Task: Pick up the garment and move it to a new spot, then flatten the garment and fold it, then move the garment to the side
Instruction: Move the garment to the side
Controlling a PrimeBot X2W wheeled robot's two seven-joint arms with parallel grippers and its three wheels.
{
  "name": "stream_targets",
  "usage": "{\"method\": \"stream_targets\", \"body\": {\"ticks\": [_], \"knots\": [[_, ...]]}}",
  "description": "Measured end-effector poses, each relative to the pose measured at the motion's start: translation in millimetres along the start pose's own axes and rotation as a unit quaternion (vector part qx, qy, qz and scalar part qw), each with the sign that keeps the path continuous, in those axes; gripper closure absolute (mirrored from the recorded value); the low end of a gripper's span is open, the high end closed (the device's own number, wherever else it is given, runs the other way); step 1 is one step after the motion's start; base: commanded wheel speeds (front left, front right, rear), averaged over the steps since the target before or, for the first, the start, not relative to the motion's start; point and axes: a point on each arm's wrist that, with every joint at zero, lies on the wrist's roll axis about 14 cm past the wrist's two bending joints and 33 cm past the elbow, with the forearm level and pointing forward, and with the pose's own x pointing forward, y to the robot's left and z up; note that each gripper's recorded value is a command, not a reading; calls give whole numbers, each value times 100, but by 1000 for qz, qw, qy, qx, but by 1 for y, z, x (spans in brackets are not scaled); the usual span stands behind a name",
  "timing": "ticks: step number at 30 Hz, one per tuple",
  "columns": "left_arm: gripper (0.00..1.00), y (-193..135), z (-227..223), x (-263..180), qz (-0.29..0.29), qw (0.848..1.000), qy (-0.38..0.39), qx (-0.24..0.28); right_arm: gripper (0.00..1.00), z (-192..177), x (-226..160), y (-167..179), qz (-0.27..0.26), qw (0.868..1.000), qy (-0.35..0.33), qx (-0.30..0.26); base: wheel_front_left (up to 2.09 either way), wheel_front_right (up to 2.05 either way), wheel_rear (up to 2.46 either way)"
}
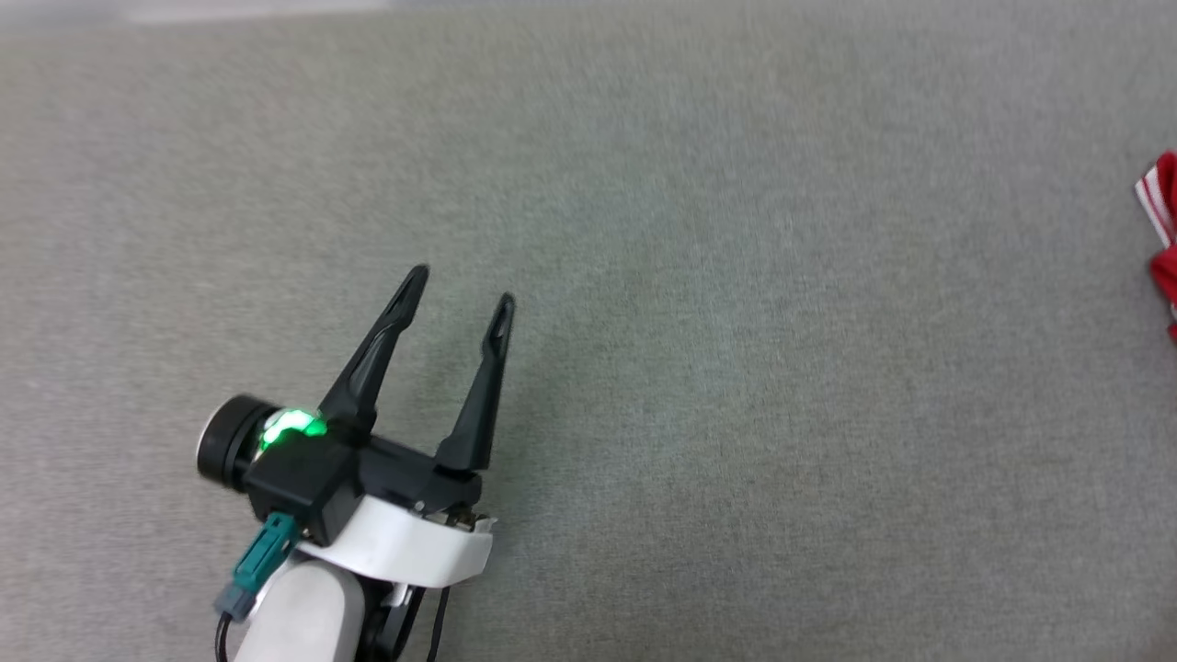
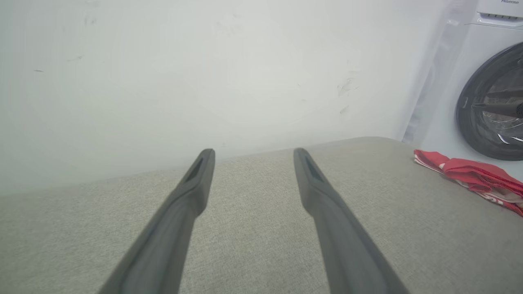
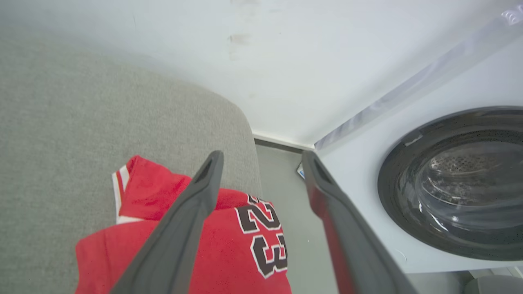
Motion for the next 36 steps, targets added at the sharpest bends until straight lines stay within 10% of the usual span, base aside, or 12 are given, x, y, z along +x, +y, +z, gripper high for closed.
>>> {"method": "stream_targets", "body": {"ticks": [11, 23, 36], "knots": [[0, 26, 39, -59, 90, 996, -14, 22, 0, 114, -71, 78, 91, 956, -238, 143, 0, 0, 0], [0, 42, 44, -116, 160, 987, -6, 15, 0, 109, -181, 156, 137, 905, -288, 281, 0, 0, 0], [0, 38, 8, -127, 164, 985, 47, -13, 0, 69, -204, 184, 143, 914, -246, 290, 0, 0, 0]]}}
